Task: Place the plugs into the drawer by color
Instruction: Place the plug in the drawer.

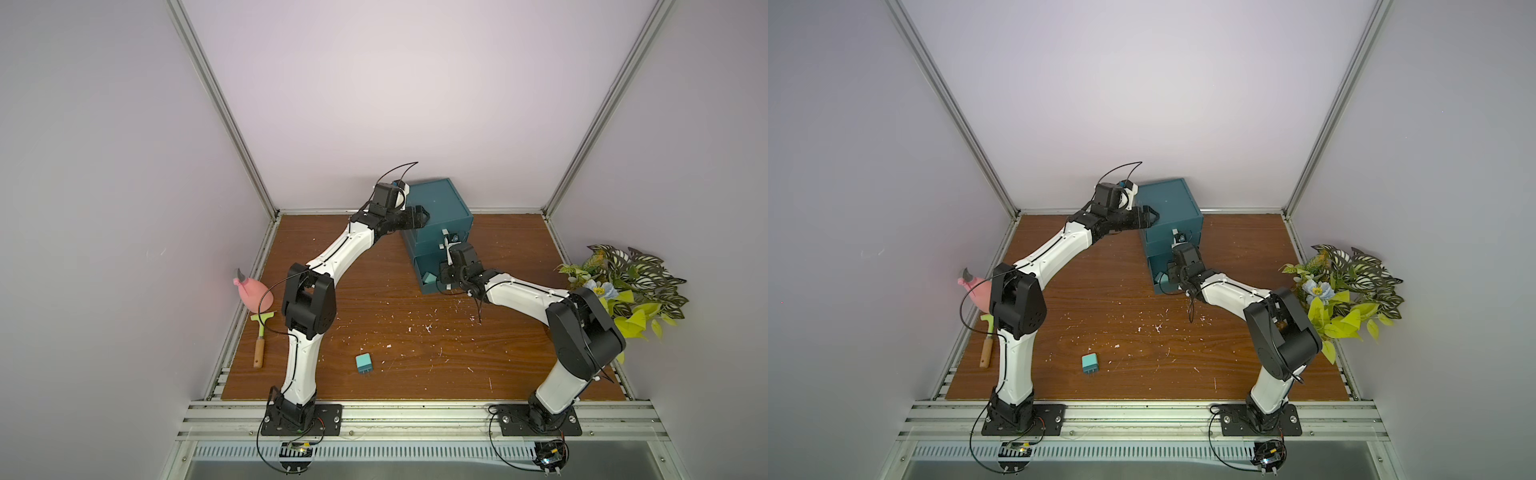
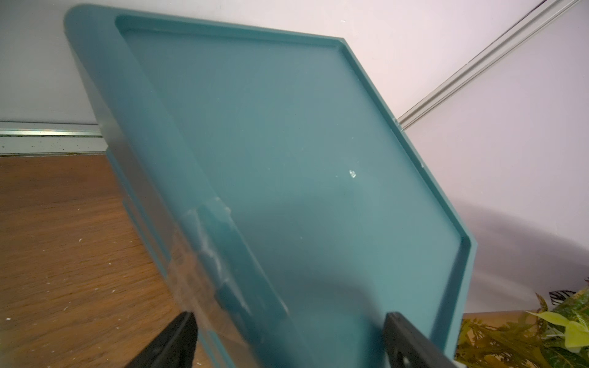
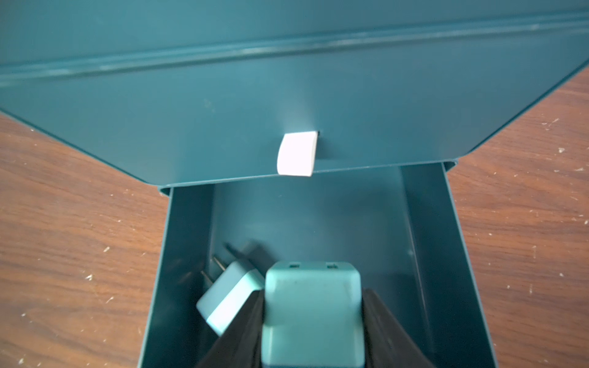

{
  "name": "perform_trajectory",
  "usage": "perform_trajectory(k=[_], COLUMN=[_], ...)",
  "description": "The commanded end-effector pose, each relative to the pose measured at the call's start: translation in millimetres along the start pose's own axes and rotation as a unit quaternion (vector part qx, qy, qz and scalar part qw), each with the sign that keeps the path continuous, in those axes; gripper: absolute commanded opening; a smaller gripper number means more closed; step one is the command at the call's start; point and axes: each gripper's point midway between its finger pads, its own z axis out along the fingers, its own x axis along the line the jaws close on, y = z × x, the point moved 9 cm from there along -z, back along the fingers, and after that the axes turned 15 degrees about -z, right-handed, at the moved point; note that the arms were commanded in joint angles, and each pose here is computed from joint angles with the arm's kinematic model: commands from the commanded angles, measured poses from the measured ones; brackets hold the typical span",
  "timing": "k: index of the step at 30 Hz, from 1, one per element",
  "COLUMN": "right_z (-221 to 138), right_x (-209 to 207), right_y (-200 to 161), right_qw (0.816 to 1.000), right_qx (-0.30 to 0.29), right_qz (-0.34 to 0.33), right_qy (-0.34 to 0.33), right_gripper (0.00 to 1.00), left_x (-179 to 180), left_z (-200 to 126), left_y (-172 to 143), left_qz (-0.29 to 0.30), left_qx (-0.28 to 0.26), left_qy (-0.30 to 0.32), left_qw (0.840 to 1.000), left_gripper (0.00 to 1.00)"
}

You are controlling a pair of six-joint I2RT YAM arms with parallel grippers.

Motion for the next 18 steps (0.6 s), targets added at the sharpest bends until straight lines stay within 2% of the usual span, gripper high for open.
perform_trajectory(k=[1,10,18], right_z=[3.6,11.8,6.8], right_x=[0.4,3.8,2.8], right_y=[7.6,-5.9,-6.8], right_qw=[1.0,1.0,1.0], right_qx=[-0.02,-0.002,-0.005], right_qz=[0.015,0.016,0.008], right_qy=[0.005,0.012,0.018], right_gripper=[0.49,0.5,0.58], left_x=[25.9,27.1,28.6], left_z=[3.8,5.3,7.3], left_y=[-21.6,-22.2,-22.9], left_qz=[-0.013,-0.015,-0.016], left_qx=[0.05,0.051,0.053], left_qy=[0.056,0.057,0.058], left_qw=[0.997,0.997,0.997], left_gripper=[0.86,0.86,0.86])
